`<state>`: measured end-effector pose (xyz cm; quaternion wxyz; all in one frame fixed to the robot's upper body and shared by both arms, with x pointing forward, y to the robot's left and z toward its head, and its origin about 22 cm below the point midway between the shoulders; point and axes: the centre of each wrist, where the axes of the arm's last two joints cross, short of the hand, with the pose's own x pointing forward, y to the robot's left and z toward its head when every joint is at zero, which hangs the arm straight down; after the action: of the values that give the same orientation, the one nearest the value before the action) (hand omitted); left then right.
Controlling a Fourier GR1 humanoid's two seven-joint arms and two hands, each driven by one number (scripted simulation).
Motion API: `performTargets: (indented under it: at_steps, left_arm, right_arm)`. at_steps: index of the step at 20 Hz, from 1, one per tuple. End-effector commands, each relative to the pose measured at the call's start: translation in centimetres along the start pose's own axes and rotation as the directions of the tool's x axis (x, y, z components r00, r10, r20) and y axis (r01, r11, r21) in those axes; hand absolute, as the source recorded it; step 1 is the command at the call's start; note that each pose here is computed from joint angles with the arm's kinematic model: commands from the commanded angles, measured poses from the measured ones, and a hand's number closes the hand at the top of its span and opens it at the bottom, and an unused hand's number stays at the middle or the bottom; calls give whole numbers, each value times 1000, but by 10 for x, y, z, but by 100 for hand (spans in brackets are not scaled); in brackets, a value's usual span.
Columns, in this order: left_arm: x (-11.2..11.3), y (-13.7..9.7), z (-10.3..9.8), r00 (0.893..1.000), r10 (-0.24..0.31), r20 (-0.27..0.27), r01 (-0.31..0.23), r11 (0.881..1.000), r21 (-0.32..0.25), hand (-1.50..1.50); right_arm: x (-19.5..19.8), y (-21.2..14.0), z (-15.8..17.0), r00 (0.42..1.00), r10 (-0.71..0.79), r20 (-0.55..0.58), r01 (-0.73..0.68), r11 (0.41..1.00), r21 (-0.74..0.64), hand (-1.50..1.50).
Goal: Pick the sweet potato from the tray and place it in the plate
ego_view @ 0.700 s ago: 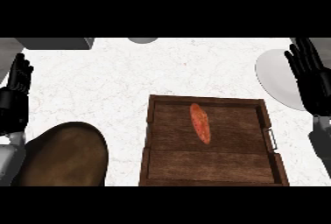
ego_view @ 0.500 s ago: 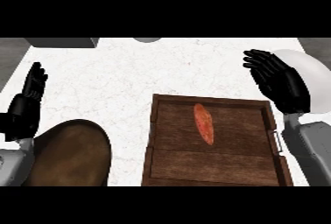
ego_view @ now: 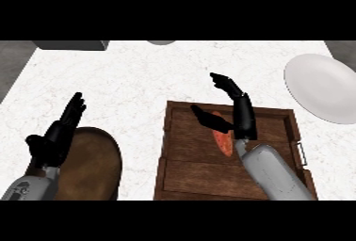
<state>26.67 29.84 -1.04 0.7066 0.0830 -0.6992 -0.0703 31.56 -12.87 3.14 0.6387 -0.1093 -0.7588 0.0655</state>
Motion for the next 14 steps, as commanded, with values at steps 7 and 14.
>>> performTargets:
  at_steps: [7,14]
  left_arm:
    - [-14,8,20,998,26,-55,-27,1000,-10,0]
    - [-22,2,28,998,25,-61,-25,1000,-13,0]
  right_arm:
    - [-8,18,65,975,213,55,-204,969,-138,-150]
    - [12,-5,69,882,456,-122,-458,889,11,-150]
